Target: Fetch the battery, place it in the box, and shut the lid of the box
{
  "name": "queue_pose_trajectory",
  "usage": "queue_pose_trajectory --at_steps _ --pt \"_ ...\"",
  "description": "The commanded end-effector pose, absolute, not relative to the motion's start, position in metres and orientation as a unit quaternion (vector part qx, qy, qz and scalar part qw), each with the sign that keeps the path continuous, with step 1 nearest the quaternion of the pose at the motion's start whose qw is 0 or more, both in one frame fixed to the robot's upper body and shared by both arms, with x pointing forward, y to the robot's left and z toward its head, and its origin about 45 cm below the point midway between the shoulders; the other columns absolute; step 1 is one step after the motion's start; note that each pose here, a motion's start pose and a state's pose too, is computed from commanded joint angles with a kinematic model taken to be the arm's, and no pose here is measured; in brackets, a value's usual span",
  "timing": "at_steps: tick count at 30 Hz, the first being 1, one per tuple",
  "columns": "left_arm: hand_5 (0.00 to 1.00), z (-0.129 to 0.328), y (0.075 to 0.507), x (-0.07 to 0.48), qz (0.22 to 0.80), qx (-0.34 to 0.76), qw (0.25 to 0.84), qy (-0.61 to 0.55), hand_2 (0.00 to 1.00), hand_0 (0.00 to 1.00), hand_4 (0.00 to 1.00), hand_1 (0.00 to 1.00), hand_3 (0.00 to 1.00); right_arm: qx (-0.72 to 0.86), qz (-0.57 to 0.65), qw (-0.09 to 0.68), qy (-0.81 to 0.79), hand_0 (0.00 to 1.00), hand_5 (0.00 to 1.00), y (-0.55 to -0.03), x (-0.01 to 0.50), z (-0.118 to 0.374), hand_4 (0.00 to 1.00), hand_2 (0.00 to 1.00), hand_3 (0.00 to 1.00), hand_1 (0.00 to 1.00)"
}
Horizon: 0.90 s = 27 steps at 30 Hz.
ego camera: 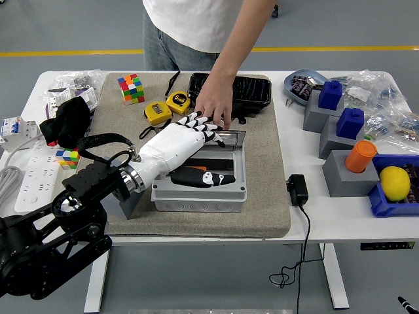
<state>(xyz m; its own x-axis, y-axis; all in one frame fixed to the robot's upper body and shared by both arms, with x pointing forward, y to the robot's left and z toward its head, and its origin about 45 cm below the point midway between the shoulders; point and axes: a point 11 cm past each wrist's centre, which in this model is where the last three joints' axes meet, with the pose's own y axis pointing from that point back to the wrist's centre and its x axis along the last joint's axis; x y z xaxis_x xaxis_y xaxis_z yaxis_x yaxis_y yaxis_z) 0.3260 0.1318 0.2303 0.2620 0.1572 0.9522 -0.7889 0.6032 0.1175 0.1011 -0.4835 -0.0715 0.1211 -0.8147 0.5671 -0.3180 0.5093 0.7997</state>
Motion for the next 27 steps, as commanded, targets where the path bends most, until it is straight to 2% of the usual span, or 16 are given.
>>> queue_pose_trajectory --at_steps 5,13,22,27 --pt "0.998 0.214 0.132 0.317 0.313 0.314 0.743 -0.501 0.861 0.998 0.998 0.998 0.719 0.45 -0.207 0.599 -0.629 0.81 0.998 -0.484 0.101 -0.072 0.998 0.75 0.766 0.775" --pt "0.998 0.232 0.124 0.308 0.319 0.281 0.746 -0.513 0.839 0.998 0.998 0.998 0.714 0.45 -0.207 0.601 -0.628 0.808 0.998 -0.484 0.099 -0.072 0.998 0.75 0.766 0.775" --pt "0.998 0.216 0.116 0.292 0.288 0.286 0.768 -0.496 0.836 0.998 0.998 0.99 0.712 0.449 -0.207 0.602 -0.628 0.806 0.998 -0.485 0.098 -0.072 0.998 0.75 0.766 0.775" --pt "0.998 0.221 0.11 0.285 0.283 0.265 0.772 -0.503 0.82 0.998 0.998 0.975 0.712 0.449 -0.207 0.601 -0.628 0.808 0.998 -0.485 0.099 -0.072 0.998 0.749 0.766 0.774"
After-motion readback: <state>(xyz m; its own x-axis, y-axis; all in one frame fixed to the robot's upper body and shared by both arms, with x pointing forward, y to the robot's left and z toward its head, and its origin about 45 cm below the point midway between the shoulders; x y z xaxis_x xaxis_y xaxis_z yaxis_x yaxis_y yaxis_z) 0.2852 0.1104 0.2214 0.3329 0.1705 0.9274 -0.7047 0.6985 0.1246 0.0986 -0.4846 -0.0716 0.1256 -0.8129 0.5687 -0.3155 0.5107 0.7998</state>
